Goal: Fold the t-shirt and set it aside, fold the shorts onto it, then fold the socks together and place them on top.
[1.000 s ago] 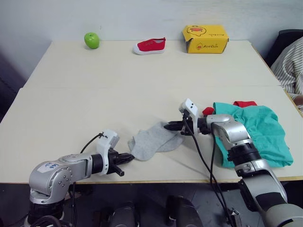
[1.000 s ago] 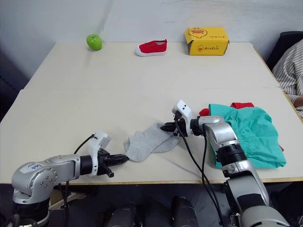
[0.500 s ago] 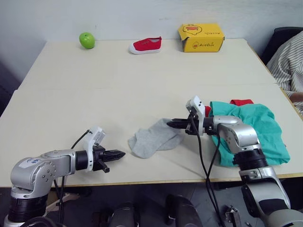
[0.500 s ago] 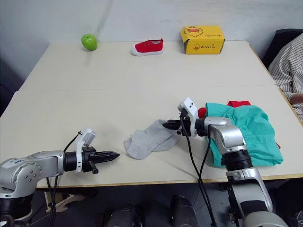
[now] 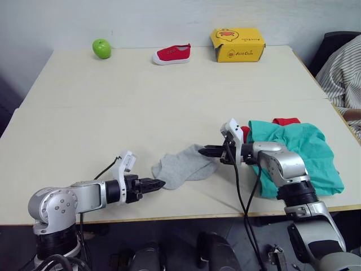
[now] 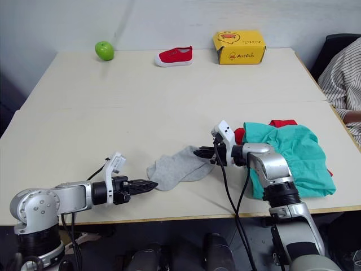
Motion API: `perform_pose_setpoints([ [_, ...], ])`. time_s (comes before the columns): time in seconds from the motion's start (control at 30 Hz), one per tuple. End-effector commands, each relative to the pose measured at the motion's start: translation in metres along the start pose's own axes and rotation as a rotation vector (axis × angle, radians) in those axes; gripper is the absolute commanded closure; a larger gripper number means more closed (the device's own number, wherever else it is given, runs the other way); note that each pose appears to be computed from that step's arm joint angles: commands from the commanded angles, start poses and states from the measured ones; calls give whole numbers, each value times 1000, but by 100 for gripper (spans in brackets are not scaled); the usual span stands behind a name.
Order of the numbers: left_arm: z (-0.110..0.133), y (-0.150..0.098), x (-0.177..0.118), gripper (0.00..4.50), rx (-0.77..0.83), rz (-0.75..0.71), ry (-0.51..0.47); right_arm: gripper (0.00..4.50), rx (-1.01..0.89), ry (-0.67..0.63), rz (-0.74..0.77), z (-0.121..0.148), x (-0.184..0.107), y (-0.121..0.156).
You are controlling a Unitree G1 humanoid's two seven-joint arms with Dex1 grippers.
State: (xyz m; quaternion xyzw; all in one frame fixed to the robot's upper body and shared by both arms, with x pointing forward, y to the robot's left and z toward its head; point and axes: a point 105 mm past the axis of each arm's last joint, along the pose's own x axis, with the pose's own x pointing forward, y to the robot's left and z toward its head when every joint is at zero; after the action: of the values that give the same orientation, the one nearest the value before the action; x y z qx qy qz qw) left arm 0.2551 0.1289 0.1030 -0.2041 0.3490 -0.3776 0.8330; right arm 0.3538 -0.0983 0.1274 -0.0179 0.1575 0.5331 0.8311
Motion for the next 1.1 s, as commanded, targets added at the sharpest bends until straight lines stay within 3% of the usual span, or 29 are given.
perform_pose_setpoints([
  [0.03, 3, -7, 4, 271, 20, -22, -1, 450, -32, -13, 31, 6, 3, 7],
  [0.23, 4, -7, 2, 446, 34, -4, -1, 450, -29, -4, 40, 3, 2, 9],
  [0.5, 15, 0, -20, 446, 60, 9, -6, 450, -69, -32, 30, 15, -7, 9],
  [0.77, 40, -4, -44, 446, 31, -113, -36, 450, -78, -105, 56, 35, -30, 20],
  [0.93, 57, 1, -46, 446, 99, -104, -18, 450, -36, -126, 30, 34, -42, 32],
  [1.1, 69, 1, -35, 446, 235, -187, 24, 450, 66, -130, -37, 11, -45, 51],
])
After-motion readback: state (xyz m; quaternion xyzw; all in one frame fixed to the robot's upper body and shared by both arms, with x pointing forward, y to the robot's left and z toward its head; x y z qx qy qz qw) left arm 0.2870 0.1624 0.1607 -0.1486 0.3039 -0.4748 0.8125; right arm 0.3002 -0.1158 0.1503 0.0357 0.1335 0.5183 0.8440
